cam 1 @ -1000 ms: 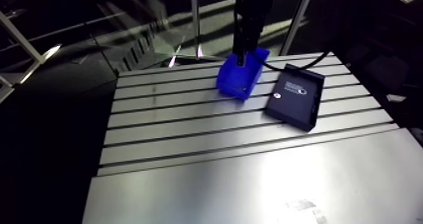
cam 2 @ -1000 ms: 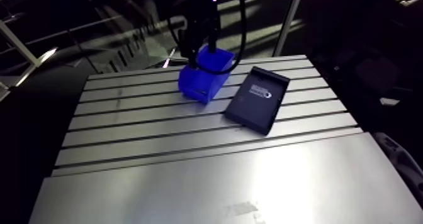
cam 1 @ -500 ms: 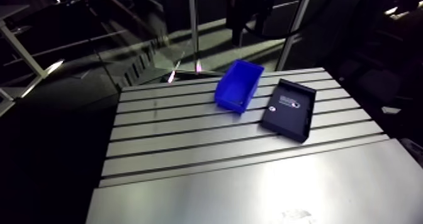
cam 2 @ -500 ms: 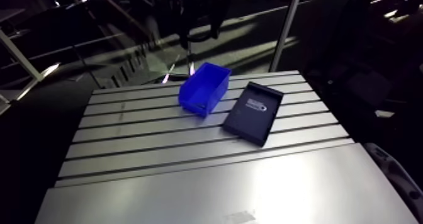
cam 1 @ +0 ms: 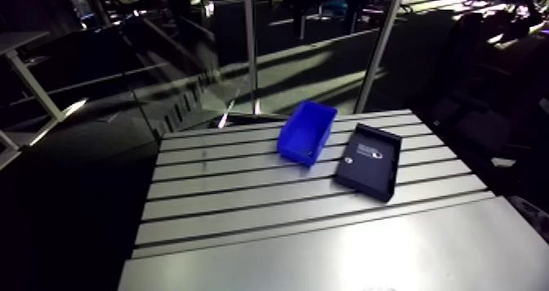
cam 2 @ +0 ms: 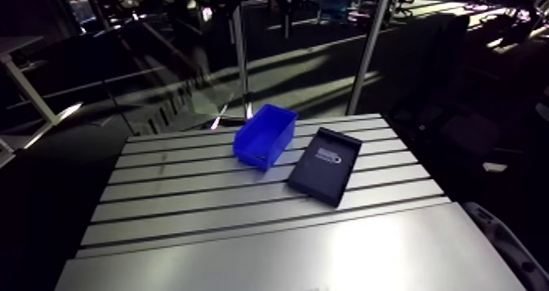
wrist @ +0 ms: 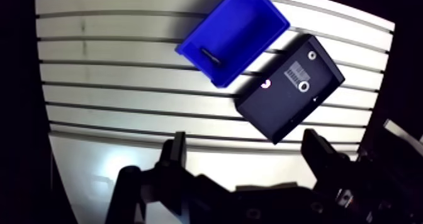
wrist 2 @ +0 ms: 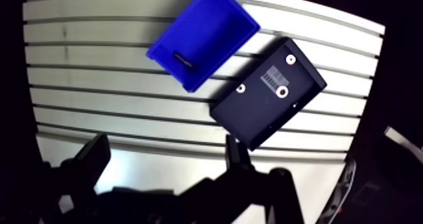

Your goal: Pick up the M10 bolt from the tray and put it into the blue bin.

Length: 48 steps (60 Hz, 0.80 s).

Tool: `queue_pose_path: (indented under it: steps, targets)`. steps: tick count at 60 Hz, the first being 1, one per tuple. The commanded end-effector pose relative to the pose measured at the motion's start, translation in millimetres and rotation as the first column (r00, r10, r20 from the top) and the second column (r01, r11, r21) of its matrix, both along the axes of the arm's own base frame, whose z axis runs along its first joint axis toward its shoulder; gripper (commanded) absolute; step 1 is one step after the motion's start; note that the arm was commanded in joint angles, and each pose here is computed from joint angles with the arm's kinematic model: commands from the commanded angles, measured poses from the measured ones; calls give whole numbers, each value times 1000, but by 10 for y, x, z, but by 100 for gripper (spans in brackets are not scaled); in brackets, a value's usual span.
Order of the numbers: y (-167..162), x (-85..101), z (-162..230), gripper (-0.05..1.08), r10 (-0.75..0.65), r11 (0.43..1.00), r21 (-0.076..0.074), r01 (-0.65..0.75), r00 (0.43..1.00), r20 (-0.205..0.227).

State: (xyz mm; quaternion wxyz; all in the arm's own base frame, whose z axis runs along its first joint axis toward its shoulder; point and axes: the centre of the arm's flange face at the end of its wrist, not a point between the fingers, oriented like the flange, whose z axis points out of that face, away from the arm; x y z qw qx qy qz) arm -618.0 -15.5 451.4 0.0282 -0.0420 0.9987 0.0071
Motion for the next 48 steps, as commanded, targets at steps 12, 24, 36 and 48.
queue_pose_path:
  steps: [12,24,36,48]
  targets:
    - [-125,76,368,1,-222,975,15,222,975,-20]
    - [-173,101,273,1,-213,977,16,213,977,-6]
    - [-381,172,368,1,-179,983,20,180,983,-26]
    - [-421,207,341,1,-179,984,16,179,984,-20]
